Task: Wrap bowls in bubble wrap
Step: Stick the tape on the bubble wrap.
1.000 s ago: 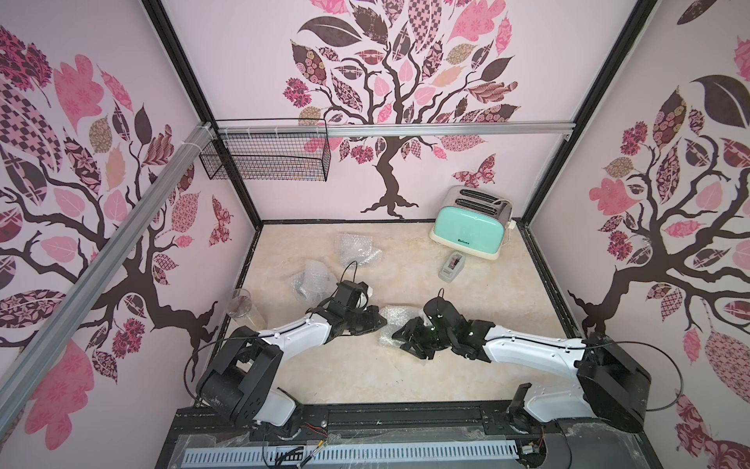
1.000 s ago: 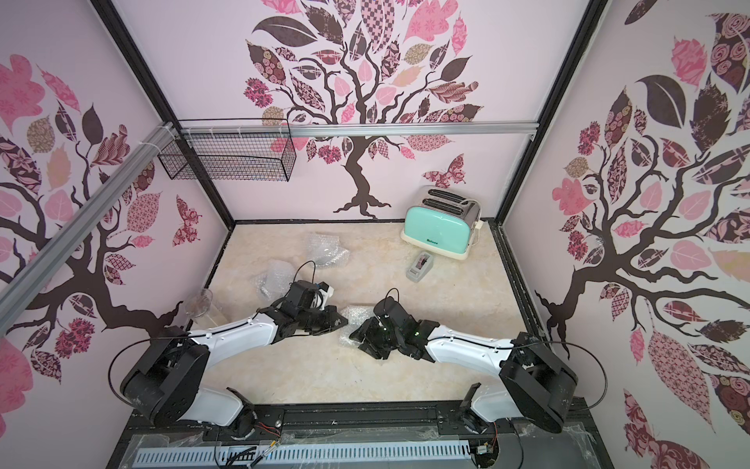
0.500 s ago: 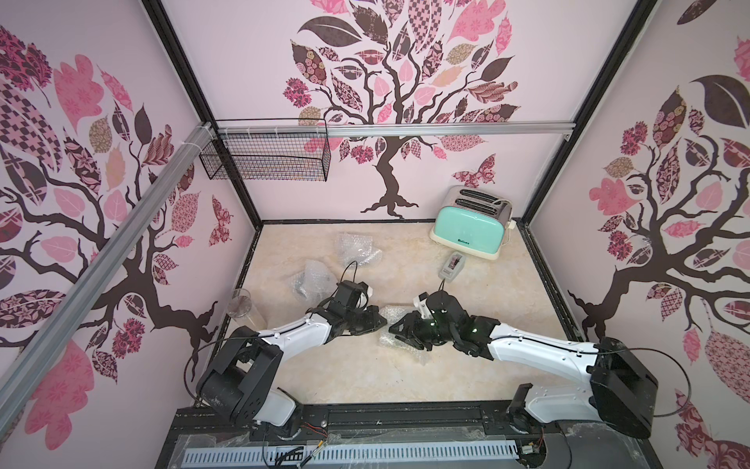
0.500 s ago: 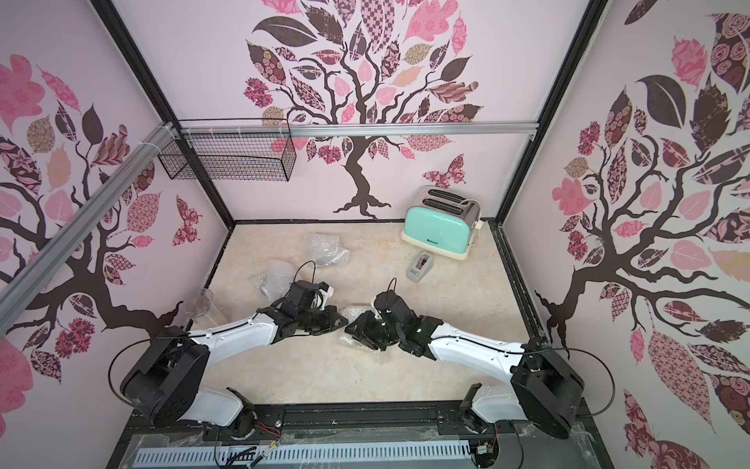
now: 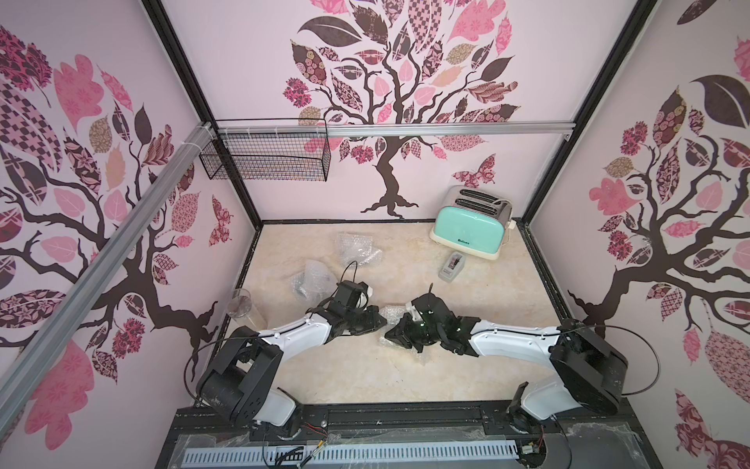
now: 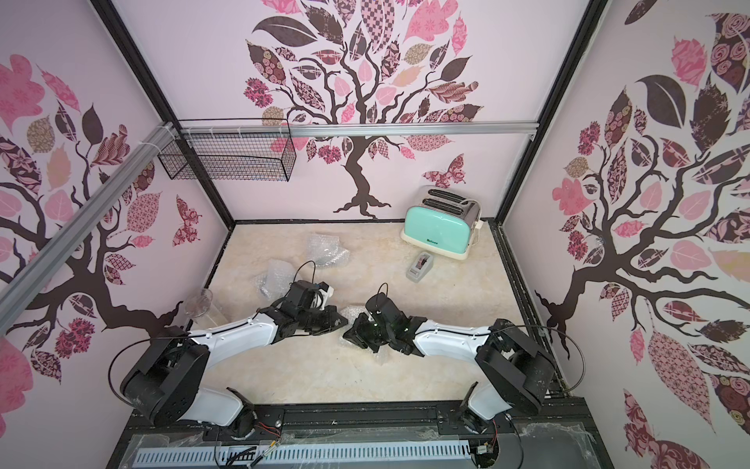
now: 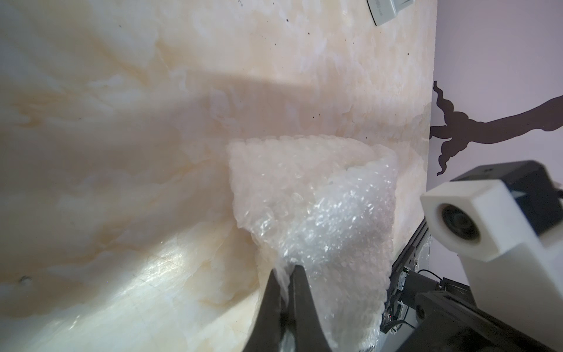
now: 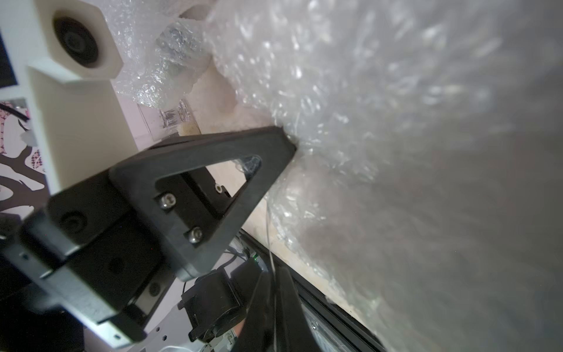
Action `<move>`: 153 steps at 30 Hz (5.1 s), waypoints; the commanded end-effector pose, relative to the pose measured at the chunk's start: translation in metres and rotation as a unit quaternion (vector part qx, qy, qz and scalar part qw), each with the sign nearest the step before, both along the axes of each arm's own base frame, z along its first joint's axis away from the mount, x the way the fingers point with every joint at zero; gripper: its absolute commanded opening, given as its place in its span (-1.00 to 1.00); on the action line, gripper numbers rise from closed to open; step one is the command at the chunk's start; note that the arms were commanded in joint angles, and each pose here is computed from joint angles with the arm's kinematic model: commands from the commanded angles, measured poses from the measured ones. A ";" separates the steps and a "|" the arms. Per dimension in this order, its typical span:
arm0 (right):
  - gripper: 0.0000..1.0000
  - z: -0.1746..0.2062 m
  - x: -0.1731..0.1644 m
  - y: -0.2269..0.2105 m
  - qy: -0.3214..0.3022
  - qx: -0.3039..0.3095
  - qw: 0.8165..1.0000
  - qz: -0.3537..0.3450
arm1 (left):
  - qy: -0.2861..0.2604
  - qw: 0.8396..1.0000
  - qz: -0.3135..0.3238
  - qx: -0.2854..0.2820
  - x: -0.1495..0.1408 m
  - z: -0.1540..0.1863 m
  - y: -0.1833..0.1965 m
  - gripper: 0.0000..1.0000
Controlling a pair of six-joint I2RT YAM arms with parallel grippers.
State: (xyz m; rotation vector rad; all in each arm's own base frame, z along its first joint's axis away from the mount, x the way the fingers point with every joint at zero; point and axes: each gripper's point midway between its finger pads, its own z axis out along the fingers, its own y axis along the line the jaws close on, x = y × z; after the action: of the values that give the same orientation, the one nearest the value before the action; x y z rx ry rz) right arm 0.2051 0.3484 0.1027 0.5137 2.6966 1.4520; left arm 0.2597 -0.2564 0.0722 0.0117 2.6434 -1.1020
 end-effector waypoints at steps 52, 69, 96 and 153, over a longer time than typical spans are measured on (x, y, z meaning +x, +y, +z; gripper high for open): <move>-0.85 0.011 0.021 -0.002 0.011 0.046 0.998 -0.040 | 0.008 1.000 0.023 0.017 -0.002 -0.004 0.017 -1.00; -0.86 -0.034 0.012 -0.008 0.053 0.024 0.997 -0.045 | 0.007 0.999 0.032 0.024 -0.002 -0.001 0.022 -0.98; -0.84 -0.038 0.010 -0.004 0.058 0.019 0.998 -0.030 | -0.018 1.000 -0.007 -0.008 -0.015 0.019 0.004 0.61; -0.90 -0.035 0.012 -0.009 -0.016 -0.039 0.999 0.017 | 0.026 0.999 0.006 0.030 -0.009 -0.020 0.008 -0.66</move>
State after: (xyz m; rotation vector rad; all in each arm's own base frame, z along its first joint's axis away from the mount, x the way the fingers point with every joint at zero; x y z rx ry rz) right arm 0.2211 0.3423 0.0762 0.4504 2.7232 1.3798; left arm 0.2470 -0.2518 0.0539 -0.0249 2.7162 -1.0769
